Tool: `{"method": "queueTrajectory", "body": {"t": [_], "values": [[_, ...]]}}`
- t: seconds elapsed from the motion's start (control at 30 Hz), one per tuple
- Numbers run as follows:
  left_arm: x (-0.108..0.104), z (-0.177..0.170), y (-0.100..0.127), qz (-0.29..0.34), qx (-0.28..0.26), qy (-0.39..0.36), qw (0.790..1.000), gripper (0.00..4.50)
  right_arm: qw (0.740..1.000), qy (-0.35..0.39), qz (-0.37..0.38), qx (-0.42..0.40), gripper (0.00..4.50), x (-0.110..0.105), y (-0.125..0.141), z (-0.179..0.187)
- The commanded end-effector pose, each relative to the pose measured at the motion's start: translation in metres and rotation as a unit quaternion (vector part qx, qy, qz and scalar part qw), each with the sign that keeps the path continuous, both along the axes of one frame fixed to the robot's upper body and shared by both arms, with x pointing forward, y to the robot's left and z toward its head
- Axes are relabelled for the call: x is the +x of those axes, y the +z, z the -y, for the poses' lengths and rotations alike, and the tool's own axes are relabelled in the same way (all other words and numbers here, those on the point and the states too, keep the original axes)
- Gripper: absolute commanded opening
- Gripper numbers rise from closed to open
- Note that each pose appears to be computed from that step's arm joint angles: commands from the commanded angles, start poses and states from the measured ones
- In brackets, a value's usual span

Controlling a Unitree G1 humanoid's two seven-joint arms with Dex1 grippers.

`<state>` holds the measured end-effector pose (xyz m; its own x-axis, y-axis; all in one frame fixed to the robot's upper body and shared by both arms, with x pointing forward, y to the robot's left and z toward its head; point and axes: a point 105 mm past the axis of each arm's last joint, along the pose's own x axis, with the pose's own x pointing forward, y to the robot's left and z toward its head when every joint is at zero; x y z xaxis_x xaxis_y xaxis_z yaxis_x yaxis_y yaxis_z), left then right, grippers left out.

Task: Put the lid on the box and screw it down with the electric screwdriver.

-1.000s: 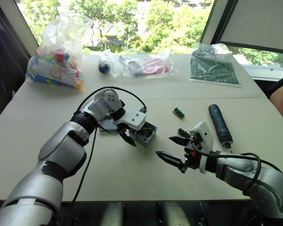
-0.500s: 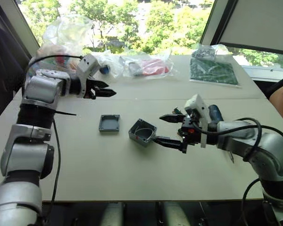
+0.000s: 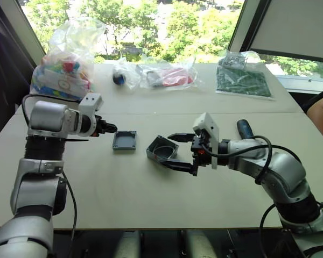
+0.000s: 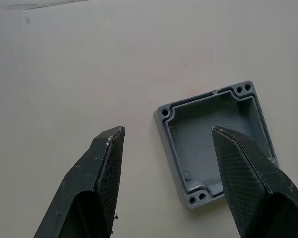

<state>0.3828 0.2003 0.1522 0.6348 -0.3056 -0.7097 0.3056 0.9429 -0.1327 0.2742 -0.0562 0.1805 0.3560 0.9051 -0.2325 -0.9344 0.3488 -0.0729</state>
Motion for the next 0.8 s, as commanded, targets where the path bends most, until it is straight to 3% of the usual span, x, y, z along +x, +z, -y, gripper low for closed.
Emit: {"method": "queueTrajectory", "body": {"t": [0.03, 0.43, 0.47, 0.5, 0.7, 0.8], "values": [[0.006, -0.003, 0.005, 0.004, 0.010, 0.009, 1.000, 2.82, 1.000, -0.005, 0.026, 0.010, 4.50, -0.003, 0.010, -0.002], [0.003, 0.008, -0.051, -0.070, 0.037, -0.017, 0.997, 2.82, 0.998, -0.049, 0.025, 0.020, 4.50, -0.008, 0.004, 0.006], [0.003, 0.009, -0.053, -0.072, 0.035, -0.016, 0.997, 2.33, 0.998, -0.051, 0.025, 0.020, 4.50, -0.008, 0.004, 0.007], [0.003, 0.010, -0.054, -0.072, 0.033, -0.016, 0.997, 2.20, 0.998, -0.052, 0.026, 0.019, 4.50, -0.007, 0.005, 0.008], [0.006, 0.016, -0.056, -0.067, 0.021, -0.013, 0.997, 0.06, 0.998, -0.057, 0.029, 0.017, 4.50, -0.003, 0.013, 0.013], [0.009, 0.019, -0.059, -0.057, 0.006, 0.003, 0.998, 0.06, 0.998, -0.060, 0.033, 0.014, 4.50, 0.003, 0.022, 0.019]]}}
